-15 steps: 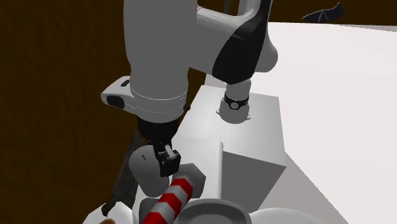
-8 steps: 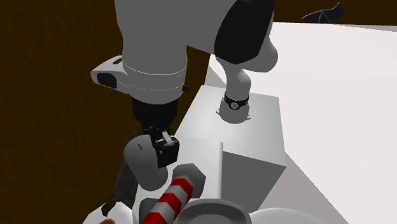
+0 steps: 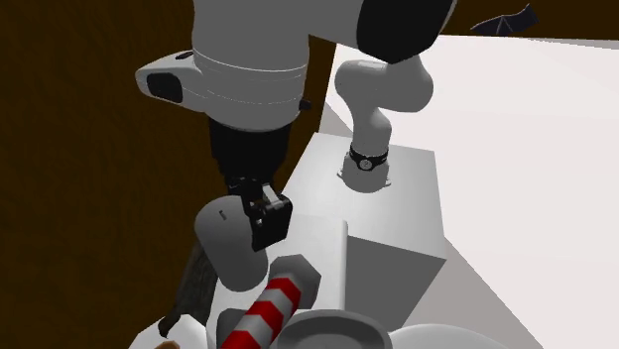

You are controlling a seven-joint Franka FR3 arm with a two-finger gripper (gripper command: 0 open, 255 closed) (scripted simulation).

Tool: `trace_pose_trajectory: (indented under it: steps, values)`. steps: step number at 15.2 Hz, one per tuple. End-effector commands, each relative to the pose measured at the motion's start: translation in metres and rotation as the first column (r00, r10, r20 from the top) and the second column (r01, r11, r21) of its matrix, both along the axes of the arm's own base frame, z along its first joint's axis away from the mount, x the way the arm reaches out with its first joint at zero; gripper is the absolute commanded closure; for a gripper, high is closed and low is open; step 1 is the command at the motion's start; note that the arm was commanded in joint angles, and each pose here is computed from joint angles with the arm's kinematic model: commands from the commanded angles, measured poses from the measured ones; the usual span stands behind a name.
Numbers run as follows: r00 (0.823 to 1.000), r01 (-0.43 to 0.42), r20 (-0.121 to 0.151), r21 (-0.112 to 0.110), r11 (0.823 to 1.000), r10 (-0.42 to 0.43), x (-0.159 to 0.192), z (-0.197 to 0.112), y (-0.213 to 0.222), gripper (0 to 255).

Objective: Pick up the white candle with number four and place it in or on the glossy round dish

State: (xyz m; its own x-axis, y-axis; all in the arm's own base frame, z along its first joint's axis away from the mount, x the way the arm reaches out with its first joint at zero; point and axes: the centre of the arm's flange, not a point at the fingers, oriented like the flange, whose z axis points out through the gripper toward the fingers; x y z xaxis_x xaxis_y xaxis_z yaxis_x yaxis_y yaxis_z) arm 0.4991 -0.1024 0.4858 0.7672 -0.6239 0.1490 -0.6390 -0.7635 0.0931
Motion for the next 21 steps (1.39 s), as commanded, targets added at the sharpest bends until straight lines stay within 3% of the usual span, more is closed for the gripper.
trace_pose_trajectory:
  steps: [1,11,21]
  values:
    - [1.0,0.0,0.0,0.0,1.0,0.0,0.007,0.005,0.02,255]
    - [1.0,0.0,0.0,0.0,1.0,0.0,0.038,0.032,0.149,255]
    - [1.0,0.0,0.0,0.0,1.0,0.0,0.038,-0.021,0.149,255]
